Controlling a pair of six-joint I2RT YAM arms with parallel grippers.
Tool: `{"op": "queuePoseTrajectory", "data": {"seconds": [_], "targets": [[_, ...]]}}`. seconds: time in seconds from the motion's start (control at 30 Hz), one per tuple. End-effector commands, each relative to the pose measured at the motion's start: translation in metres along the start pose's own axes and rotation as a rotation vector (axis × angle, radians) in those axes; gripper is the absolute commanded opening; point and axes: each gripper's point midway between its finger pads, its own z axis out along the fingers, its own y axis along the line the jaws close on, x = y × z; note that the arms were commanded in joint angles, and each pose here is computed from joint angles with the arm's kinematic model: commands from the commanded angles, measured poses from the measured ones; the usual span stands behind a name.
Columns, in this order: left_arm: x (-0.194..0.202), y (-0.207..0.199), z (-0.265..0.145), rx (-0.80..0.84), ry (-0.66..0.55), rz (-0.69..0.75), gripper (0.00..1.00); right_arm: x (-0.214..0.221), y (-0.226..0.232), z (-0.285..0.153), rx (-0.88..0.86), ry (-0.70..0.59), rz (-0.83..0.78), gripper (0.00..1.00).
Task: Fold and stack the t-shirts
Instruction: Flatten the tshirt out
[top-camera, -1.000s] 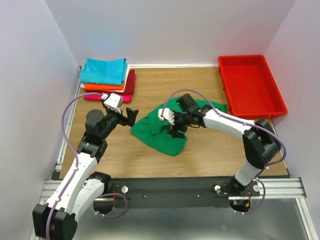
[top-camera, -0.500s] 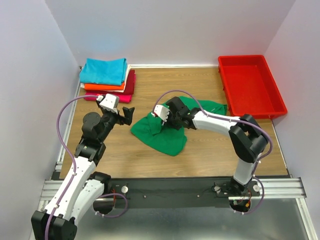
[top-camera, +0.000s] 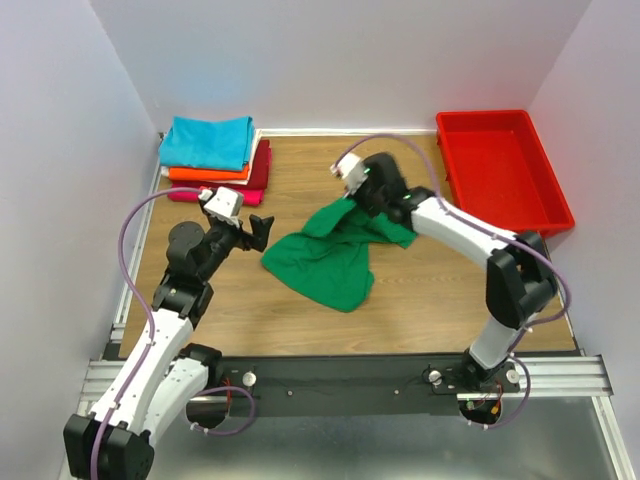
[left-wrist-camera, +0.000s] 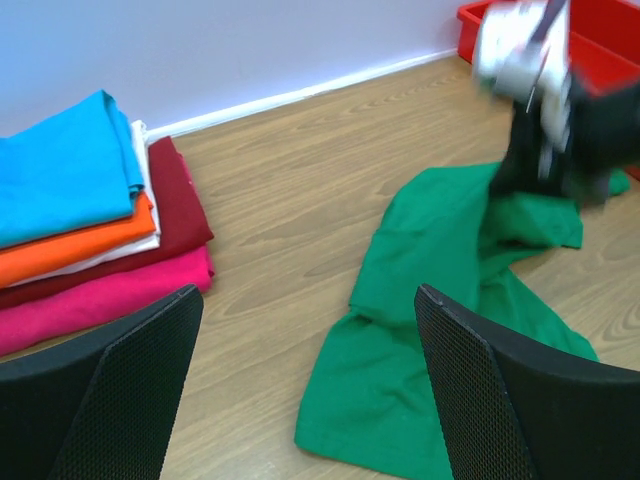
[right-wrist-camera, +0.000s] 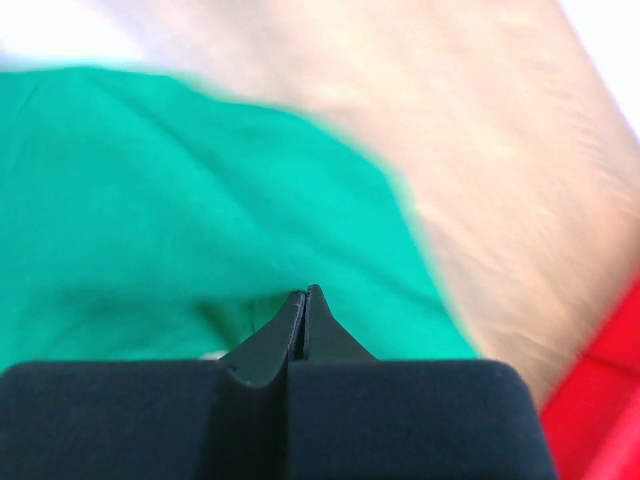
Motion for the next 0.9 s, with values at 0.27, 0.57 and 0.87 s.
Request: {"op": "queuePoseTrajectory", "data": {"seconds": [0.27,0.57,0.87], "targets": [[0.082,-0.019,0.034,0.116,0.311,-0.149,0.89,0.011,-0.138,-0.043,0.161,-0.137,0.342,0.01],[0.128,-0.044,0.063,0.21,0.538,-0.139,0.86,-0.013,-0.187,-0.071,0.232,-0.235,0.388,0.01],[0.109,-0.1,0.123,0.413,0.463,0.074,0.86,-0.042,-0.204,-0.097,0.256,-0.325,0.406,0.01]]}}
